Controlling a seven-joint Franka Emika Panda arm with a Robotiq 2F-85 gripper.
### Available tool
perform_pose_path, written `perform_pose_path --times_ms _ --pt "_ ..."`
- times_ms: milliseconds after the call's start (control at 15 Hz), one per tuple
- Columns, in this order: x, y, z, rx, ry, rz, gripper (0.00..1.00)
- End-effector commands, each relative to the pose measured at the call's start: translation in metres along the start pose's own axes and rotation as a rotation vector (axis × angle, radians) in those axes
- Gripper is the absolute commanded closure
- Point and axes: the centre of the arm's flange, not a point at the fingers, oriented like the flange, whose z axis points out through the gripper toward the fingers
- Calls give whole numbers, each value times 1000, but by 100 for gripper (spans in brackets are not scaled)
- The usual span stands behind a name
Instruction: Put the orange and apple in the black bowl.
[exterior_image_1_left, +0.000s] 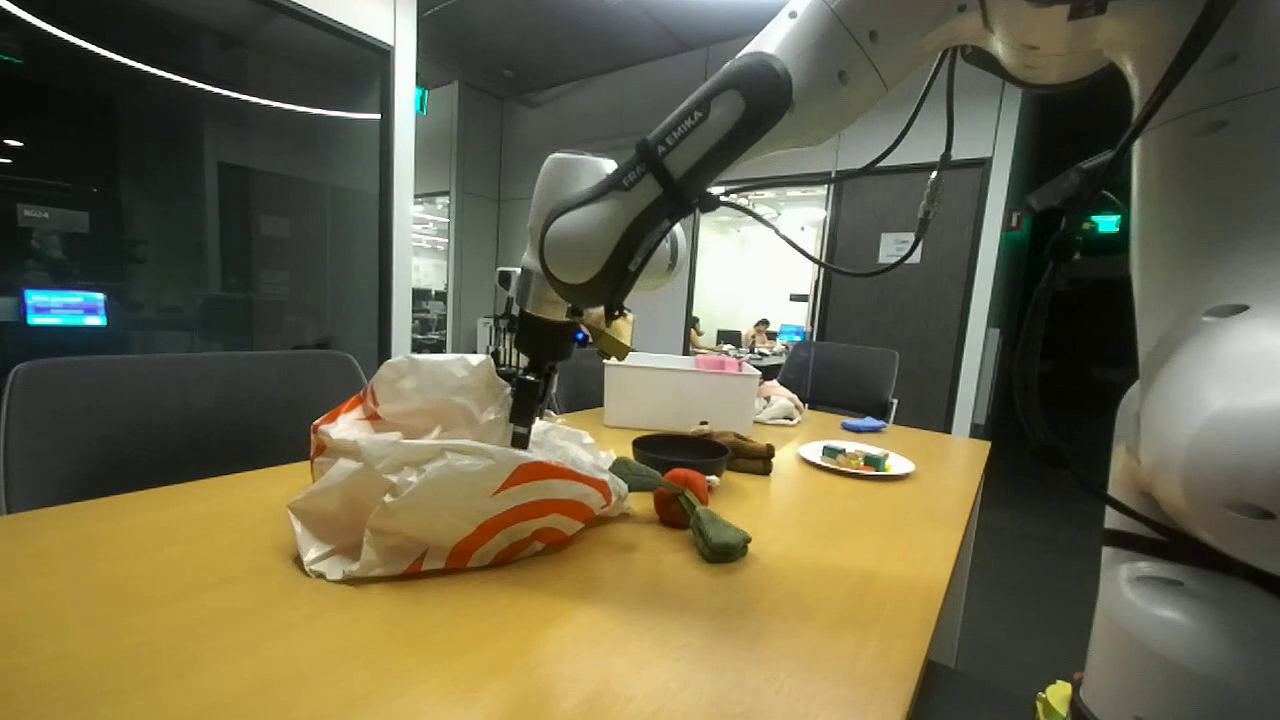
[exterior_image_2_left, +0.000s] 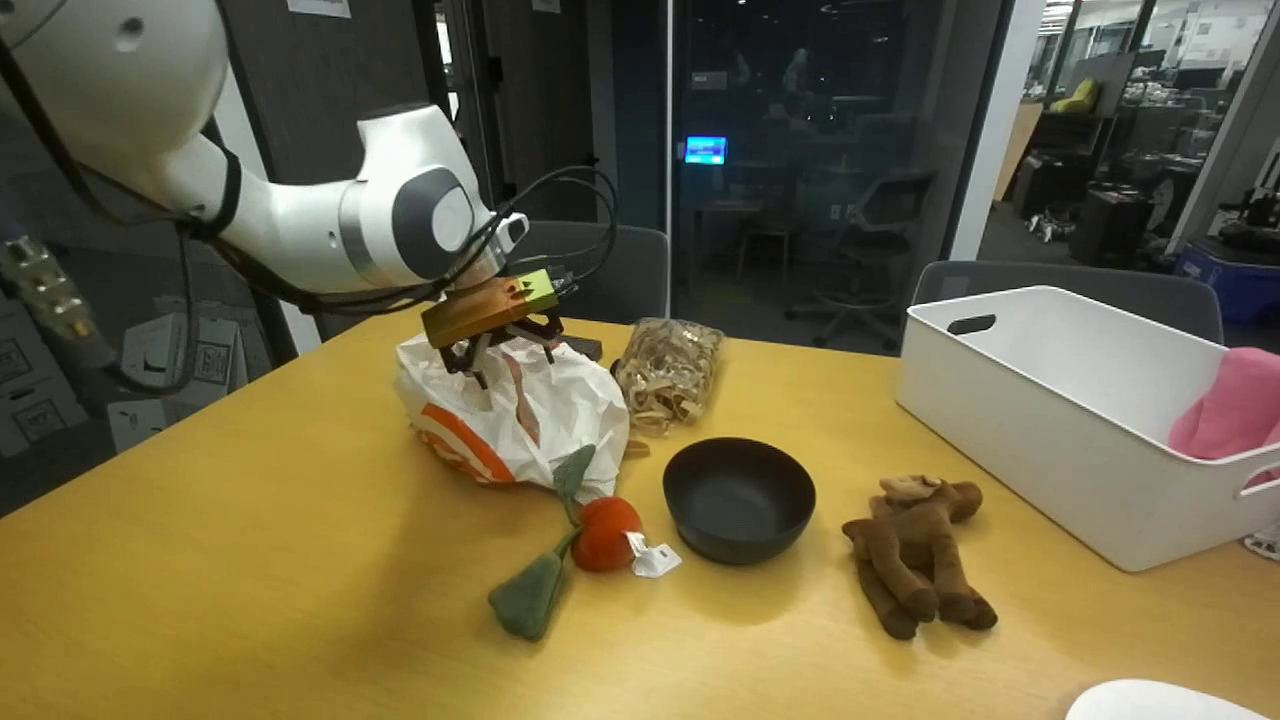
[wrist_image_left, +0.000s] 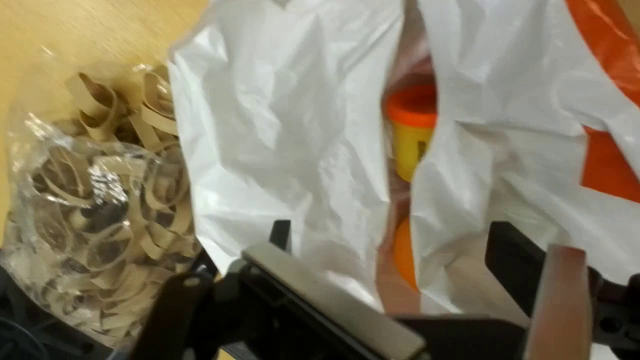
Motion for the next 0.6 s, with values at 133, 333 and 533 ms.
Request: perform_pose_path --times_ms 133,333,533 --pt "4 -14 -39 151 99 -84 0" --pt "3 -7 -37 151 133 -105 15" --pt "0 0 -36 122 178 -140 42"
